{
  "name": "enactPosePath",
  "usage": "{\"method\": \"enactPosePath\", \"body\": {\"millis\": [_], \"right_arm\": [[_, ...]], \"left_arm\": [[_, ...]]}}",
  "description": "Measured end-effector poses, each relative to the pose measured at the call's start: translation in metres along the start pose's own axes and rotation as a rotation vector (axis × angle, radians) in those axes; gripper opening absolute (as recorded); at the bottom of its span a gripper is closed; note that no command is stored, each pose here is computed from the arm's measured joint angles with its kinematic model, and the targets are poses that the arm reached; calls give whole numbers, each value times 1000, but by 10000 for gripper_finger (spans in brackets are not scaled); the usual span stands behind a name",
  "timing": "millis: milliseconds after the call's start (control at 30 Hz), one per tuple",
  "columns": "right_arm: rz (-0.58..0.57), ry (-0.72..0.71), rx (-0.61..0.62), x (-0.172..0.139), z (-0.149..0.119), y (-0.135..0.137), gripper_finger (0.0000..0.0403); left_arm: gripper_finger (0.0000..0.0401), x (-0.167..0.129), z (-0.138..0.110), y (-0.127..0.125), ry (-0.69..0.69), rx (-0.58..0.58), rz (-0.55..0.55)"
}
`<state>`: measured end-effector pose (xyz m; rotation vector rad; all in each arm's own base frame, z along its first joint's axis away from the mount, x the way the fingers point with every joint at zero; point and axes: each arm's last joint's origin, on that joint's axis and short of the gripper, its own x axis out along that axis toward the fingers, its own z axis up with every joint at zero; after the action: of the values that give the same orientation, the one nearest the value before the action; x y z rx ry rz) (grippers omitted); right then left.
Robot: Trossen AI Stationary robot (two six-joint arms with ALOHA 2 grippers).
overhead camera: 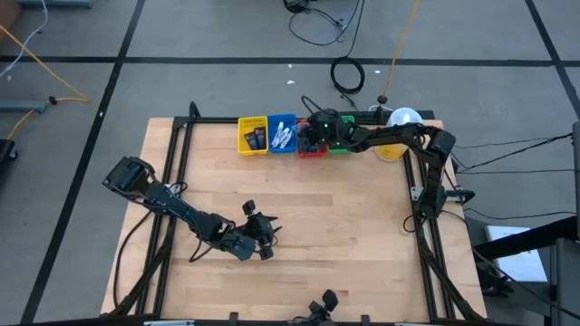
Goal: Pick & Place Travel size toiletries
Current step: Put the black hairbrush into the red basket, then return to Home Position
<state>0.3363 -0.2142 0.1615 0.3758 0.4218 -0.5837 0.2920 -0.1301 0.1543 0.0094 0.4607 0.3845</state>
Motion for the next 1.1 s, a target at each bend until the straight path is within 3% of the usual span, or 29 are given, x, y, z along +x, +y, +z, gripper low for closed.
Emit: {"method": "enactPosePath", "body": {"millis": [367, 533, 667, 867, 1000, 1100], "right_arm": [[-105, 57, 62, 14, -16, -31, 127], [-149, 35, 38, 7, -9, -26, 127], [-213, -39, -26, -13, 13, -13, 127], [-121, -5, -183, -60, 21, 29, 127], [1, 8, -326, -111, -12, 61, 120], [181, 14, -355, -155, -45, 73, 104]], "left_arm": [[136, 0, 0, 0, -2, -5, -1], [136, 0, 0, 0, -2, -5, 0], [136, -1, 0, -1, -3, -11, -3], [136, -5, -2, -6, -5, -5, -22], [136, -10, -3, -10, -7, 4, -40], [136, -11, -4, -11, -8, 7, -46]]}}
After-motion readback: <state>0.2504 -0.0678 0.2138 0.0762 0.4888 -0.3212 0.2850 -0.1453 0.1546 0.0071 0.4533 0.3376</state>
